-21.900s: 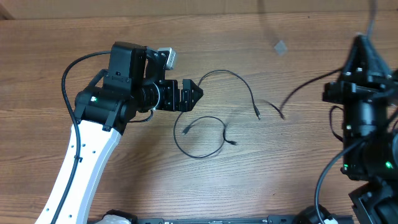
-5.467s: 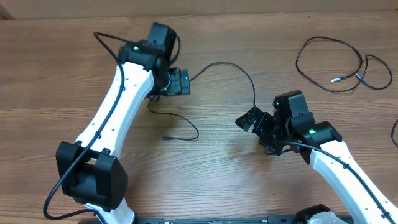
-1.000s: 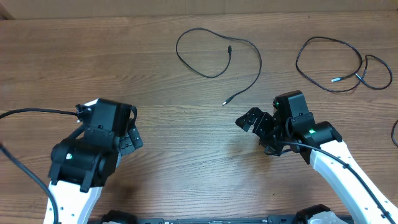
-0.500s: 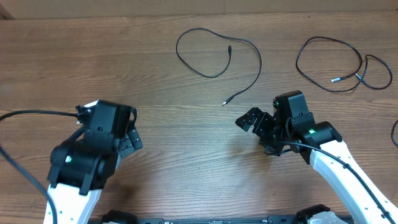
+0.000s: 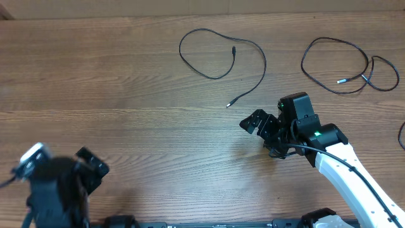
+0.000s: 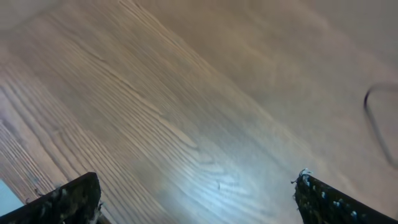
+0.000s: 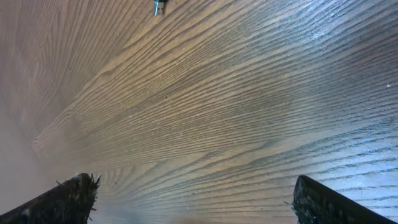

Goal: Untangle cables

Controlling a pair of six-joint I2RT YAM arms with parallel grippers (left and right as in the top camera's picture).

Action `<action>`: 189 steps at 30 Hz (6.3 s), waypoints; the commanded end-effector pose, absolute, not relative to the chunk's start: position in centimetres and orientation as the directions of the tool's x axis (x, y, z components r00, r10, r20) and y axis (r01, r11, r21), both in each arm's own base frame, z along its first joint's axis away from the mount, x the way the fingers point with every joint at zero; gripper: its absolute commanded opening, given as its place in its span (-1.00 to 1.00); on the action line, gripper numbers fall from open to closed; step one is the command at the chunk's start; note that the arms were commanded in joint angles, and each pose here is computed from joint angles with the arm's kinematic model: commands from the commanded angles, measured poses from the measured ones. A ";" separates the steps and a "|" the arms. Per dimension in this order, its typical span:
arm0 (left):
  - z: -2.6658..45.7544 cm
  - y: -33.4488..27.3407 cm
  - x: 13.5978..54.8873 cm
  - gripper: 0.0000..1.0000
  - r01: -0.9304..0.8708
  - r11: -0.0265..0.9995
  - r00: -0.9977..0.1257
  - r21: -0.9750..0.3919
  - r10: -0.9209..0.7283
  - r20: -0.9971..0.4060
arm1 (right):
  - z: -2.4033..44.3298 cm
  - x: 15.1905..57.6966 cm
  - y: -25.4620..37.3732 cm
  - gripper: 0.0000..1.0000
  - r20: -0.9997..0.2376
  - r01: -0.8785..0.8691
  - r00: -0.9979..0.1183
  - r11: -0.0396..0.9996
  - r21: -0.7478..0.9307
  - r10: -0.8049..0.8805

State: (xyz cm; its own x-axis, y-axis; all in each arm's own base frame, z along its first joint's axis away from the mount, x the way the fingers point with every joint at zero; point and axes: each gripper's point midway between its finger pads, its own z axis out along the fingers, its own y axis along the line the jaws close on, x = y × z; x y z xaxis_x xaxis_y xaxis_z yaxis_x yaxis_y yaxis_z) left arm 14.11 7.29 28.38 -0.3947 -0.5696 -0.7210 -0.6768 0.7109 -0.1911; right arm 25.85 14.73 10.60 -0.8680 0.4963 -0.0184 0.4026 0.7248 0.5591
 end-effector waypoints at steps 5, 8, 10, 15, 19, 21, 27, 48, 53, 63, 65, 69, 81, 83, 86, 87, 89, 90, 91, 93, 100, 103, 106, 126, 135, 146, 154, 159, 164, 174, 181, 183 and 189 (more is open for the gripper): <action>30.0 8.2 10.6 0.99 -0.710 0.638 -0.212 -0.299 -0.598 -0.773 | 11.6 26.0 14.8 1.00 -0.053 0.378 -0.867 0.722 0.579 0.496; 30.3 8.2 9.9 0.99 -0.703 0.636 -0.184 -0.318 -0.595 -0.782 | 12.8 26.0 14.7 1.00 -0.083 0.354 -0.863 0.714 0.605 0.498; 30.3 8.1 9.6 0.99 -0.702 0.636 -0.182 -0.320 -0.595 -0.783 | 13.9 26.1 14.5 1.00 -0.109 0.337 -0.856 0.704 0.625 0.506; 29.5 8.0 9.1 0.99 -0.715 0.634 -0.214 -0.295 -0.600 -0.771 | 16.8 26.8 12.1 1.00 -0.180 0.328 -0.794 0.658 0.678 0.581; 29.4 8.0 9.0 0.99 -0.717 0.634 -0.219 -0.291 -0.600 -0.769 | 18.7 27.3 9.7 1.00 -0.226 0.335 -0.725 0.620 0.709 0.650; 29.3 8.0 8.9 0.99 -0.717 0.634 -0.221 -0.290 -0.601 -0.768 | 19.7 27.3 8.8 1.00 -0.250 0.326 -0.697 0.608 0.724 0.672; 29.0 8.0 8.7 0.99 -0.722 0.633 -0.233 -0.279 -0.603 -0.763 | 23.1 26.3 7.6 1.00 -0.332 0.250 -0.629 0.588 0.769 0.703; 29.0 8.0 8.7 0.99 -0.722 0.633 -0.233 -0.279 -0.603 -0.763 | 31.2 21.2 5.2 1.00 -0.528 0.015 -0.393 0.579 0.815 0.753; 29.0 8.0 8.7 0.99 -0.722 0.633 -0.233 -0.279 -0.603 -0.763 | 32.7 19.7 3.1 1.00 -0.579 0.016 -0.244 0.600 0.799 0.778; 29.0 8.0 8.7 0.99 -0.722 0.633 -0.233 -0.279 -0.603 -0.763 | 32.3 18.2 2.8 1.00 -0.584 0.027 -0.228 0.604 0.796 0.779; 29.0 8.0 8.7 0.99 -0.722 0.633 -0.233 -0.279 -0.603 -0.763 | 32.3 17.8 2.8 1.00 -0.587 0.022 -0.220 0.605 0.796 0.779; 29.0 8.0 8.7 0.99 -0.722 0.633 -0.233 -0.279 -0.603 -0.763 | 33.4 16.6 1.5 0.99 -0.606 0.012 -0.118 0.612 0.791 0.786; 29.0 8.0 8.7 0.99 -0.722 0.633 -0.233 -0.279 -0.603 -0.763 | 35.3 15.1 -1.1 0.99 -0.610 -0.008 0.087 0.613 0.790 0.788; 29.0 8.0 8.7 0.99 -0.722 0.633 -0.233 -0.279 -0.603 -0.763 | 35.4 15.3 -1.3 1.00 -0.603 -0.043 0.125 0.612 0.790 0.788; 29.0 8.0 8.7 0.99 -0.722 0.633 -0.233 -0.279 -0.603 -0.763 | 34.8 16.1 -1.3 1.00 -0.594 -0.088 0.160 0.611 0.787 0.789; 29.0 8.0 8.7 0.99 -0.722 0.633 -0.233 -0.279 -0.603 -0.763 | 34.5 16.6 -1.3 1.00 -0.593 -0.092 0.163 0.610 0.787 0.789; 29.0 8.0 8.7 0.99 -0.722 0.633 -0.233 -0.279 -0.603 -0.763 | 33.6 17.7 -1.2 1.00 -0.592 -0.099 0.166 0.610 0.786 0.789; 29.0 8.0 8.7 0.99 -0.722 0.633 -0.233 -0.279 -0.603 -0.763 | 33.2 18.2 -1.2 1.00 -0.590 -0.104 0.173 0.610 0.785 0.789; 29.0 8.0 8.7 0.99 -0.722 0.633 -0.233 -0.279 -0.603 -0.763 | 32.9 18.6 -1.2 1.00 -0.589 -0.109 0.177 0.610 0.785 0.789; 29.0 8.0 8.7 0.99 -0.722 0.633 -0.233 -0.279 -0.603 -0.763 | 31.6 19.8 -1.4 1.00 -0.585 -0.111 0.190 0.610 0.785 0.788; 29.0 8.0 8.7 0.99 -0.722 0.633 -0.233 -0.279 -0.603 -0.763 | 26.3 22.4 -2.4 1.00 -0.586 -0.038 0.214 0.606 0.795 0.782; 29.0 8.0 8.7 0.99 -0.722 0.633 -0.233 -0.279 -0.603 -0.763 | 25.1 22.9 -2.6 1.00 -0.584 -0.028 0.223 0.604 0.796 0.780; 29.0 8.0 8.7 0.99 -0.722 0.633 -0.233 -0.279 -0.603 -0.763 | 23.6 23.3 -3.2 1.00 -0.586 0.013 0.237 0.601 0.799 0.775; 29.0 8.0 8.7 0.99 -0.722 0.633 -0.233 -0.279 -0.603 -0.763 | 17.6 24.0 -4.6 1.00 -0.615 0.161 0.212 0.593 0.789 0.760; 29.1 8.0 8.7 0.99 -0.722 0.633 -0.233 -0.280 -0.603 -0.763 | 17.7 24.0 -4.8 1.00 -0.614 0.166 0.221 0.591 0.789 0.758; 29.0 8.0 8.7 0.99 -0.722 0.633 -0.233 -0.279 -0.603 -0.763 | 17.3 24.5 -2.5 1.00 -0.875 0.127 0.062 0.865 0.485 0.481; 29.0 8.0 8.7 0.99 -0.722 0.633 -0.233 -0.279 -0.603 -0.763 | 16.9 24.7 -0.3 0.99 -0.980 0.019 -0.023 0.981 0.195 0.195; 29.0 8.0 8.7 0.99 -0.722 0.633 -0.233 -0.279 -0.603 -0.763 | 16.9 24.7 -0.1 1.00 -0.981 0.007 -0.027 0.982 0.190 0.190; 29.0 8.0 8.7 0.99 -0.722 0.633 -0.233 -0.279 -0.603 -0.763 | 16.9 24.6 -0.5 1.00 -0.980 0.021 -0.024 0.980 0.197 0.197; 29.0 8.0 8.7 0.99 -0.722 0.633 -0.233 -0.279 -0.603 -0.763 | 17.0 24.6 -0.4 1.00 -0.980 0.018 -0.021 0.980 0.198 0.199; 29.0 8.0 8.7 0.99 -0.722 0.633 -0.233 -0.279 -0.603 -0.763 | 17.0 24.6 -0.4 1.00 -0.980 0.018 -0.021 0.980 0.198 0.198; 29.0 8.0 8.7 0.99 -0.722 0.633 -0.233 -0.279 -0.603 -0.763 | 17.0 24.6 -0.4 1.00 -0.980 0.018 -0.021 0.980 0.198 0.199; 29.0 8.0 8.7 0.99 -0.722 0.633 -0.233 -0.279 -0.603 -0.763 | 17.0 24.6 -0.4 1.00 -0.980 0.018 -0.021 0.980 0.198 0.199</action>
